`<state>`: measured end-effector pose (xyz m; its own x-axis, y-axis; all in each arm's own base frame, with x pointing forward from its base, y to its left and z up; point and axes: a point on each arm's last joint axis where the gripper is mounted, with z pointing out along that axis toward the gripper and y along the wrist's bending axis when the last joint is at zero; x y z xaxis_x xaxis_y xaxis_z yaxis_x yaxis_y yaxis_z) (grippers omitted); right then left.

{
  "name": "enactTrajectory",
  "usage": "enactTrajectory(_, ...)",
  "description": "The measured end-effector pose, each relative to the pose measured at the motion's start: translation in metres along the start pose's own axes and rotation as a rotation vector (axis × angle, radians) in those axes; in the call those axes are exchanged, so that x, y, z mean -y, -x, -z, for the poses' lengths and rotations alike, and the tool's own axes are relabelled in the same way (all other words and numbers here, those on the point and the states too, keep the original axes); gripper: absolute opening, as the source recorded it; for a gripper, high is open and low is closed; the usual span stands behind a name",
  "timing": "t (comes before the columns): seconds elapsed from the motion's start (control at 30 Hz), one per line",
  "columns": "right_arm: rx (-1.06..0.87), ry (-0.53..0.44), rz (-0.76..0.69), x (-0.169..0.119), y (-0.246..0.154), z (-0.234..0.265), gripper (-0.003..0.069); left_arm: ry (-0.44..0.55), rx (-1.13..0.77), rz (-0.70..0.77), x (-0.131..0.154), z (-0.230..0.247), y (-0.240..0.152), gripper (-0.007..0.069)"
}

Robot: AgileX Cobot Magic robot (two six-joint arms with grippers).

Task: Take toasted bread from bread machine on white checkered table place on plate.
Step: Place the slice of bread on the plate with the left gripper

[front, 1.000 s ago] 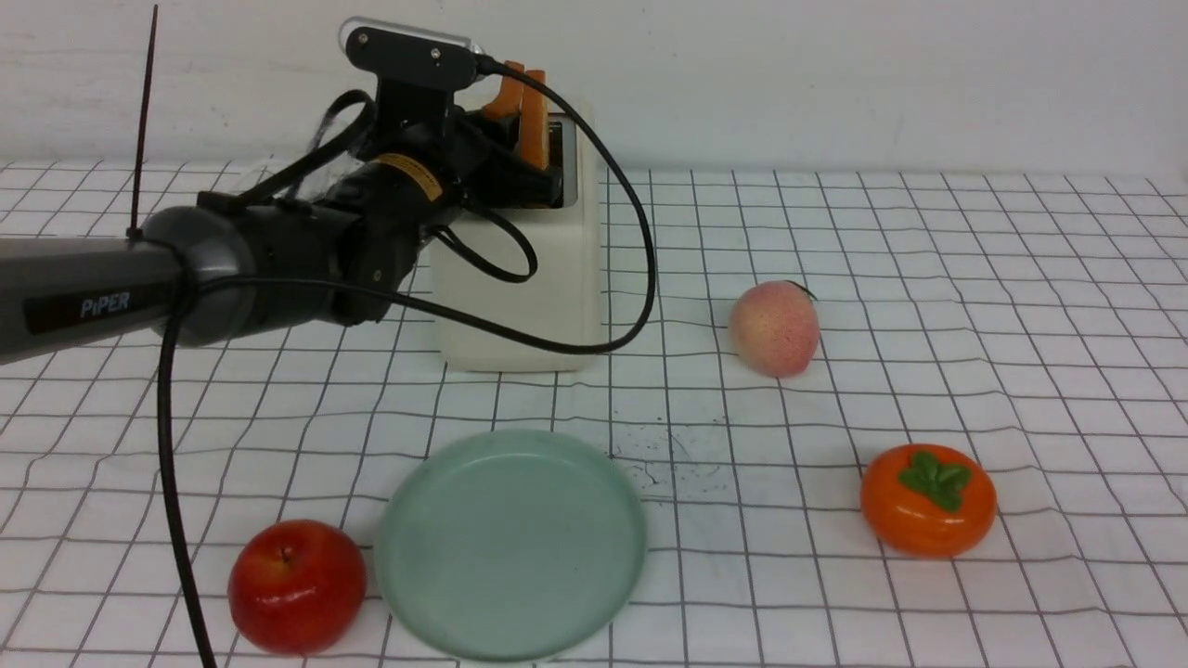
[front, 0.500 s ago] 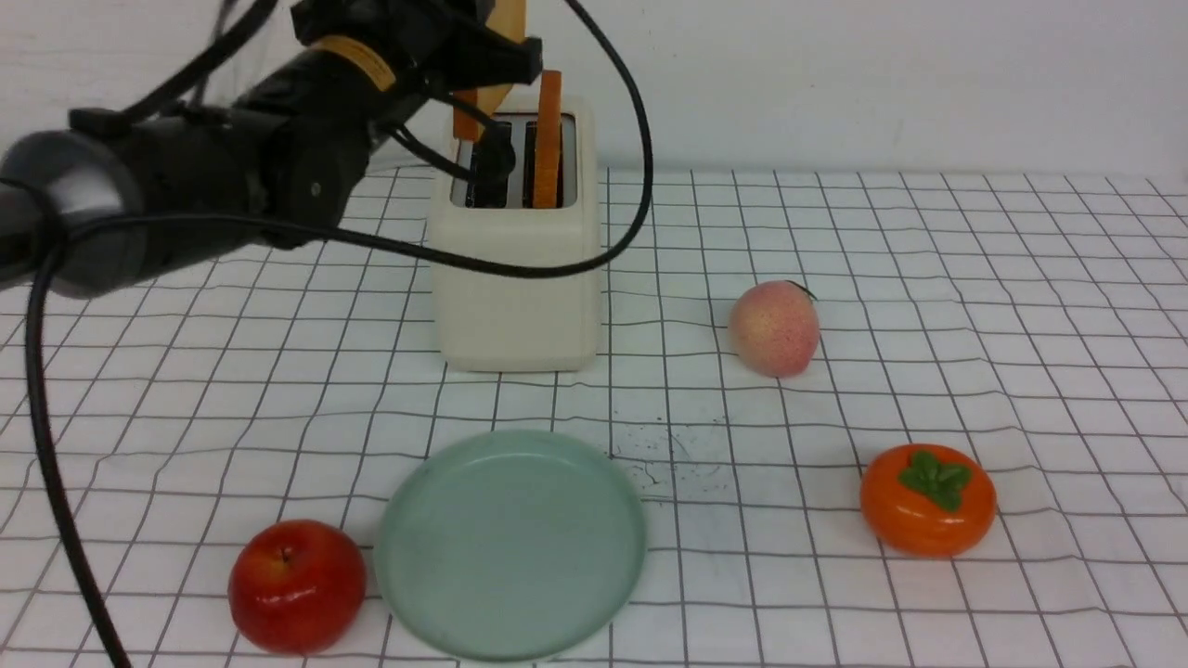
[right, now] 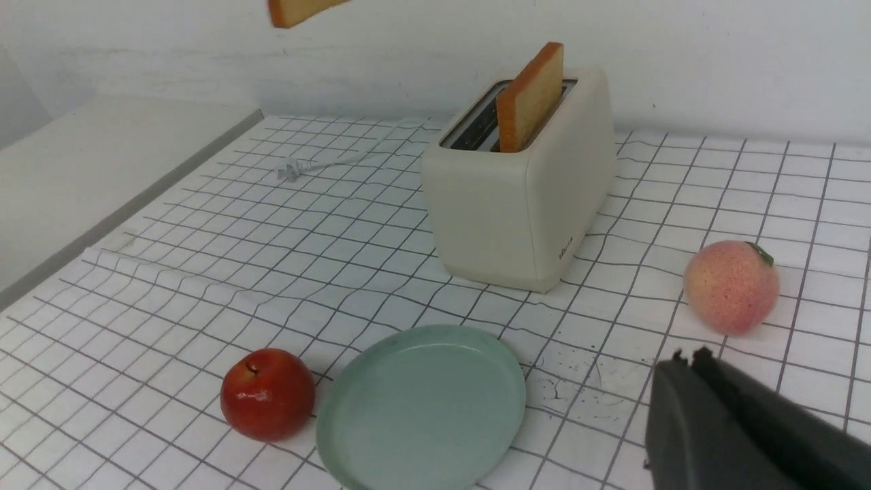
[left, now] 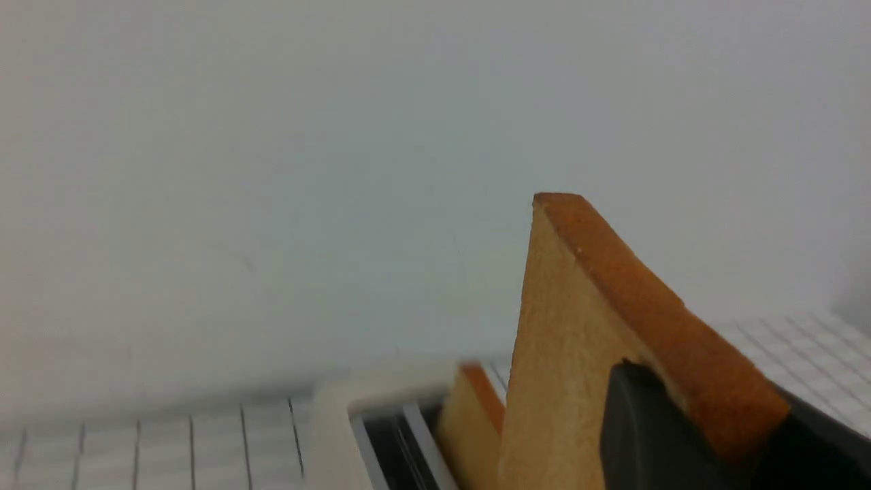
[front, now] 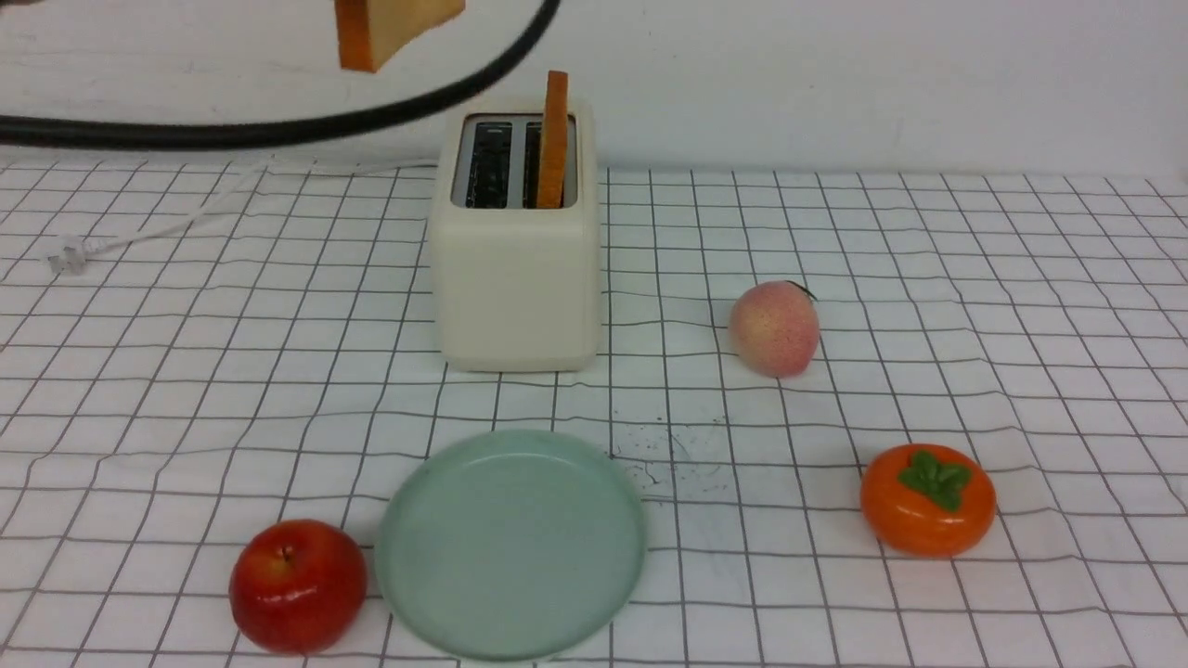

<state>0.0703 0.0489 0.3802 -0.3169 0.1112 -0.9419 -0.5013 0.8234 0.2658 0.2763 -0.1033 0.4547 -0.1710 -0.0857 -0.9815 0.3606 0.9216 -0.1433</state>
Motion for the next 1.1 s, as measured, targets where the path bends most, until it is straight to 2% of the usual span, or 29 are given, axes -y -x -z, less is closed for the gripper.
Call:
enactTrajectory(0.07, -0.009, -0.001, 0.007, 0.000, -0.001, 0.000, -0.0018, -0.020, -0.096, 0.031, 0.003, 0.013, -0.004, 0.0102)
enactTrajectory(0.13, -0.031, -0.005, 0.016, 0.000, -0.003, 0.000, -0.0018, -0.076, -0.334, 0.115, 0.010, 0.027, -0.029, 0.0102)
enactTrajectory(0.17, -0.033, -0.005, 0.016, 0.000, -0.003, 0.000, -0.0018, -0.086, -0.353, 0.129, 0.011, 0.028, -0.032, 0.0102)
enactTrajectory(0.2, -0.047, -0.007, 0.020, 0.001, -0.004, 0.000, -0.0018, -0.126, -0.490, 0.168, 0.014, 0.031, -0.052, 0.0102)
enactTrajectory(0.33, -0.086, -0.013, 0.023, 0.001, -0.008, 0.000, -0.0015, -0.243, -0.724, 0.266, 0.020, 0.022, -0.110, 0.0102)
enactTrajectory(0.47, -0.092, -0.014, 0.023, 0.001, -0.008, 0.000, -0.0012, -0.303, -0.777, 0.303, 0.020, 0.000, -0.149, 0.0102)
enactTrajectory(0.57, -0.095, -0.015, 0.023, 0.001, -0.009, 0.000, -0.0010, -0.297, -0.767, 0.316, 0.017, -0.018, -0.163, 0.0102)
enactTrajectory(0.73, -0.119, -0.015, 0.019, 0.001, -0.011, 0.000, -0.0006, -0.230, -0.774, 0.356, 0.007, -0.056, -0.198, 0.0102)
enactTrajectory(1.1, -0.142, -0.017, 0.019, 0.002, -0.013, 0.001, 0.0000, -0.138, -0.741, 0.359, -0.004, -0.075, -0.215, 0.0103)
